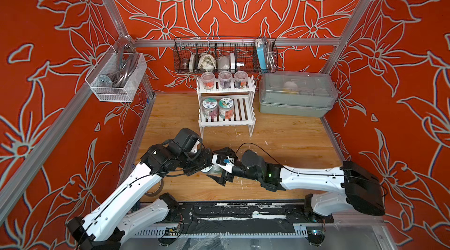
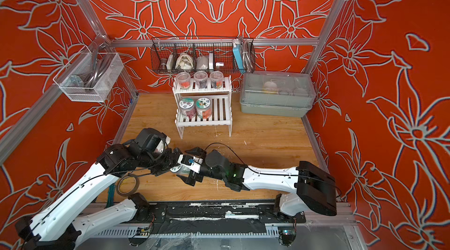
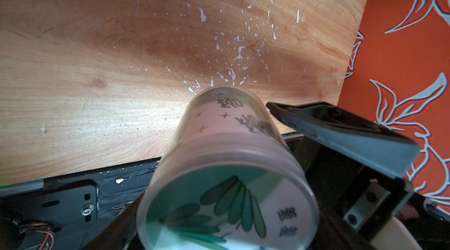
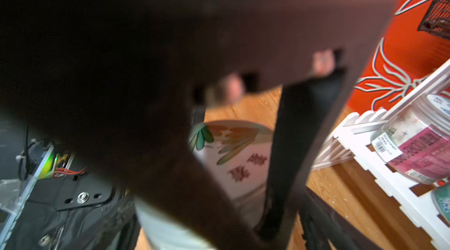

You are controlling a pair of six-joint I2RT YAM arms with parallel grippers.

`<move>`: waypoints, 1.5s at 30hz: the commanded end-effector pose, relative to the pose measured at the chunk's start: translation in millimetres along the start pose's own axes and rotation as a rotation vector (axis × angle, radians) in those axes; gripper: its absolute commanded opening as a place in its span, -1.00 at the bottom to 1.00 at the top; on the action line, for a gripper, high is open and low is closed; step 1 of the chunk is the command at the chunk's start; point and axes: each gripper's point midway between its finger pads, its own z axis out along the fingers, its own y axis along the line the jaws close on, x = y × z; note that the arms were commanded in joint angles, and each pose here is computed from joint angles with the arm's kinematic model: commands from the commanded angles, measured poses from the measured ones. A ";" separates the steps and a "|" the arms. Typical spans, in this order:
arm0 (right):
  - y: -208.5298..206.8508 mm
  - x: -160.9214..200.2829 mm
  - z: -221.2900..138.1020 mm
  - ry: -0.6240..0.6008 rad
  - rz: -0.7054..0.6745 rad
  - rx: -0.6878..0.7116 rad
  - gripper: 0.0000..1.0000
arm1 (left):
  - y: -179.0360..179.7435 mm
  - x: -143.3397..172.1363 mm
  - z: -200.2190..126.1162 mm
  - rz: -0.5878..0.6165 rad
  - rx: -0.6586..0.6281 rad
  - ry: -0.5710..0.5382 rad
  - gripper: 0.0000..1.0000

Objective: Place the seed container on the shelf
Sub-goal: Pick up the seed jar at the center of the board.

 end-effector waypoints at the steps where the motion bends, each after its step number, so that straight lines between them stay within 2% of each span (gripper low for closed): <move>1: -2.3 -6.8 6.2 -0.013 -0.004 0.018 0.99 | -16.4 0.8 -2.5 0.015 0.086 0.003 0.54; 17: -1.3 15.6 13.3 0.058 0.008 0.025 0.99 | -23.2 -2.4 -11.4 0.028 0.101 -0.017 0.53; 30: -2.2 16.1 -14.4 0.012 0.013 0.017 1.00 | -22.9 -2.1 -15.8 0.028 0.104 -0.028 0.51; 45: -3.9 1.6 7.8 -0.020 -0.002 0.009 1.00 | -25.1 1.3 -14.2 0.012 0.131 -0.012 0.51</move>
